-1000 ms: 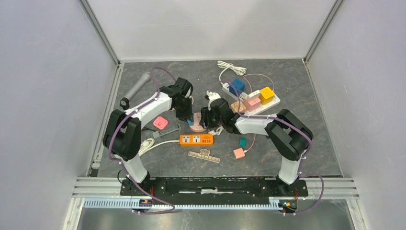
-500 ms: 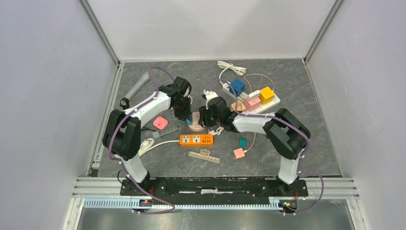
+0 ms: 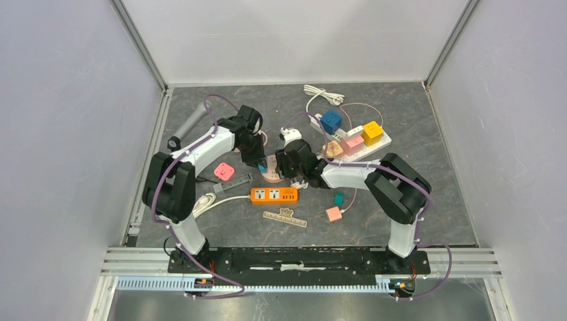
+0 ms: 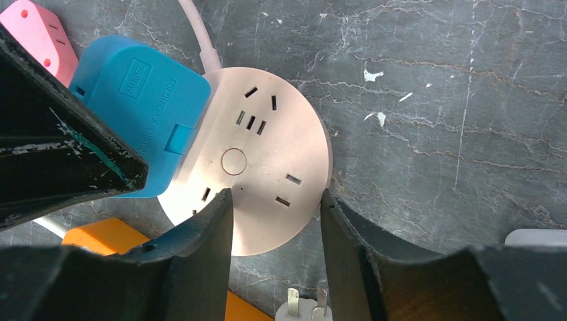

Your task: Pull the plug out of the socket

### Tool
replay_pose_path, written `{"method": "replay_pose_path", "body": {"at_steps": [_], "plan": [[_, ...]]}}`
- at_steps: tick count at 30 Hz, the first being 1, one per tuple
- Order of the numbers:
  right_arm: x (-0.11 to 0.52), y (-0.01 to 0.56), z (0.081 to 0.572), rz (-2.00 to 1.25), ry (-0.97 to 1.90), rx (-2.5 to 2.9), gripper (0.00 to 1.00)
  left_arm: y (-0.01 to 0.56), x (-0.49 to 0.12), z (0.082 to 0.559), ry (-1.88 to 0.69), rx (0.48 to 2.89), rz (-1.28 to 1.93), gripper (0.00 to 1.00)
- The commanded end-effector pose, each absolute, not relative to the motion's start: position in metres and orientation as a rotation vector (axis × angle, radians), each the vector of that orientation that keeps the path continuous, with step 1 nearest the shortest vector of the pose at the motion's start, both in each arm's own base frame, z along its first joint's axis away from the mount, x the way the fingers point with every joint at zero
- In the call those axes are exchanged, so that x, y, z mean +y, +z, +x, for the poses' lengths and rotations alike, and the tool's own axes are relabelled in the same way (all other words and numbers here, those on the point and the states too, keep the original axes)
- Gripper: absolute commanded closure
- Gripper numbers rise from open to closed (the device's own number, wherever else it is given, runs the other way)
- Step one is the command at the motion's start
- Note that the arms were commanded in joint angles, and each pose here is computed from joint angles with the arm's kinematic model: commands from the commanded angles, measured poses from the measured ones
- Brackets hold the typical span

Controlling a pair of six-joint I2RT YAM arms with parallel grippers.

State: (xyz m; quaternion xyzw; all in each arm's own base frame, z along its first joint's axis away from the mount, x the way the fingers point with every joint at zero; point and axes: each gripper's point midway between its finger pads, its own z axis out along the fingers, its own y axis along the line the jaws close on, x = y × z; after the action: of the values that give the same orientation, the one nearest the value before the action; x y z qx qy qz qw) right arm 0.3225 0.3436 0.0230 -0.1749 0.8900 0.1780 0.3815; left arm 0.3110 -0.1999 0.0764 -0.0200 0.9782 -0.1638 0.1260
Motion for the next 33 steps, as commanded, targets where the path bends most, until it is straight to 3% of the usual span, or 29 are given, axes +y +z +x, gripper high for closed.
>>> {"method": "replay_pose_path", "body": {"at_steps": [1, 6, 10, 15, 19, 27, 33], "plan": [[0.215, -0.105, 0.234, -0.77, -0.147, 2.691, 0.58, 0.152, -0.244, 0.317, -0.826, 2.658, 0.056, 0.98], [0.217, -0.104, 0.235, -0.771, -0.136, 2.687, 0.59, 0.147, -0.228, 0.313, -0.711, 2.673, 0.075, 0.98], [0.214, -0.109, 0.233, -0.775, -0.144, 2.685, 0.59, 0.166, -0.257, 0.306, -1.034, 2.608, 0.111, 0.98], [0.218, -0.105, 0.235, -0.755, -0.113, 2.673, 0.59, 0.145, -0.215, 0.315, -0.652, 2.691, 0.076, 0.98], [0.232, -0.091, 0.243, -0.724, -0.038, 2.639, 0.59, 0.146, -0.195, 0.315, -0.534, 2.68, 0.061, 0.98], [0.278, -0.034, 0.272, -0.671, 0.207, 2.499, 0.56, 0.16, -0.171, 0.318, -0.473, 2.629, 0.002, 0.98], [0.313, 0.042, 0.3, -0.654, 0.42, 2.315, 0.52, 0.171, -0.17, 0.315, -0.503, 2.597, 0.006, 0.98]]}}
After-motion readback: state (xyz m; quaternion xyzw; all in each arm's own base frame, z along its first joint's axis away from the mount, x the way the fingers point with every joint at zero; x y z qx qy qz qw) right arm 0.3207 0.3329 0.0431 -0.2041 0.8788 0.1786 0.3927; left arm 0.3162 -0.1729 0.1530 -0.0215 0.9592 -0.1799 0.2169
